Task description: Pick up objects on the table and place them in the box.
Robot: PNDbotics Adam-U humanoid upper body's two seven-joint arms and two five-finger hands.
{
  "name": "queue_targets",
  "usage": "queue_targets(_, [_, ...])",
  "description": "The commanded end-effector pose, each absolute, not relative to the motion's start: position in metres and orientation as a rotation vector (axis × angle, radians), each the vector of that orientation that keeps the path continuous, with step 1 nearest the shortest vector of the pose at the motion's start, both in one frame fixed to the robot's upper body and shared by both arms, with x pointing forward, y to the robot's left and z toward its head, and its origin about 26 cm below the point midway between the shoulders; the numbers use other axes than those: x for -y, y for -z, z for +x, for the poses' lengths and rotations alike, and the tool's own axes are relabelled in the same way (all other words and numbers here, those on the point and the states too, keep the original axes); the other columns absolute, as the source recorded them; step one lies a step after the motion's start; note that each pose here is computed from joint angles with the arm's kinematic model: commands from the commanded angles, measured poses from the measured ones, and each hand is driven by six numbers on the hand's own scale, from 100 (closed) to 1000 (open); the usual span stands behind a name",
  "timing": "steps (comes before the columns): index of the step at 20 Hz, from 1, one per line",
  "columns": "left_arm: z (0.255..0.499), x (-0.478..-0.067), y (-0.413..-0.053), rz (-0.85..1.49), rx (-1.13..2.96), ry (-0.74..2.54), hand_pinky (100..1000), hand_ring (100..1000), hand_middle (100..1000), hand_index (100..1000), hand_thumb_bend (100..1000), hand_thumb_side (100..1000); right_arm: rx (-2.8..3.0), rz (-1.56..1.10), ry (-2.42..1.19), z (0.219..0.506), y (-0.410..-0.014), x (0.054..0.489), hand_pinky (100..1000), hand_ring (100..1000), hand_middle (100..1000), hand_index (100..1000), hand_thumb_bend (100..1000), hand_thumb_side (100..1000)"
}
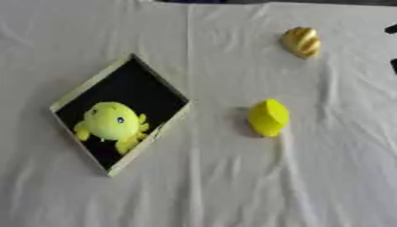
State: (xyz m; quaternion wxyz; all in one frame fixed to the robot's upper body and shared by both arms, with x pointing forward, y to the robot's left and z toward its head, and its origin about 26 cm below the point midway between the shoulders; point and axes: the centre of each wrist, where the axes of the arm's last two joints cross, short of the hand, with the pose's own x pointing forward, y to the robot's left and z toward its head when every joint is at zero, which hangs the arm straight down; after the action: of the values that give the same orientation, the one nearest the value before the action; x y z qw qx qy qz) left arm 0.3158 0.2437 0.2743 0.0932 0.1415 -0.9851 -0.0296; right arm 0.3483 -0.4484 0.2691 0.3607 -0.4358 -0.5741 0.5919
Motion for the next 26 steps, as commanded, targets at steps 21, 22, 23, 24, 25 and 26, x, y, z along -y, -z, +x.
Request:
queue_targets(21, [0.311,-0.229,-0.301,0.306,3.015,0.222,733,757,730,903,100,376,1.530,-1.300,-1.493,0.386,-0.300,0.430,991,993,860,985,100,401])
queue_targets(22, [0.311,-0.229,-0.301,0.302,3.017,0.222,732,756,730,903,100,378,1.528,-1.319,-1.475,0.387,-0.299,0.432,993,993,859,988,100,397])
queue_targets(23, [0.311,-0.229,-0.302,0.299,3.019,0.224,732,756,729,903,100,380,1.526,-1.333,-1.459,0.389,-0.299,0.433,994,994,860,993,100,396])
queue_targets(24, [0.311,-0.228,-0.303,0.295,3.021,0.226,731,756,729,903,100,381,1.524,-1.345,-1.442,0.390,-0.298,0.434,995,993,858,994,100,392])
queue_targets(25, [0.311,-0.228,-0.303,0.291,3.023,0.228,731,756,729,903,100,386,1.524,-1.354,-1.427,0.391,-0.297,0.436,998,993,852,993,100,379])
queue_targets(26, [0.311,-0.228,-0.304,0.287,3.024,0.230,730,756,729,903,100,387,1.525,-1.358,-1.416,0.392,-0.297,0.436,999,994,852,993,100,375])
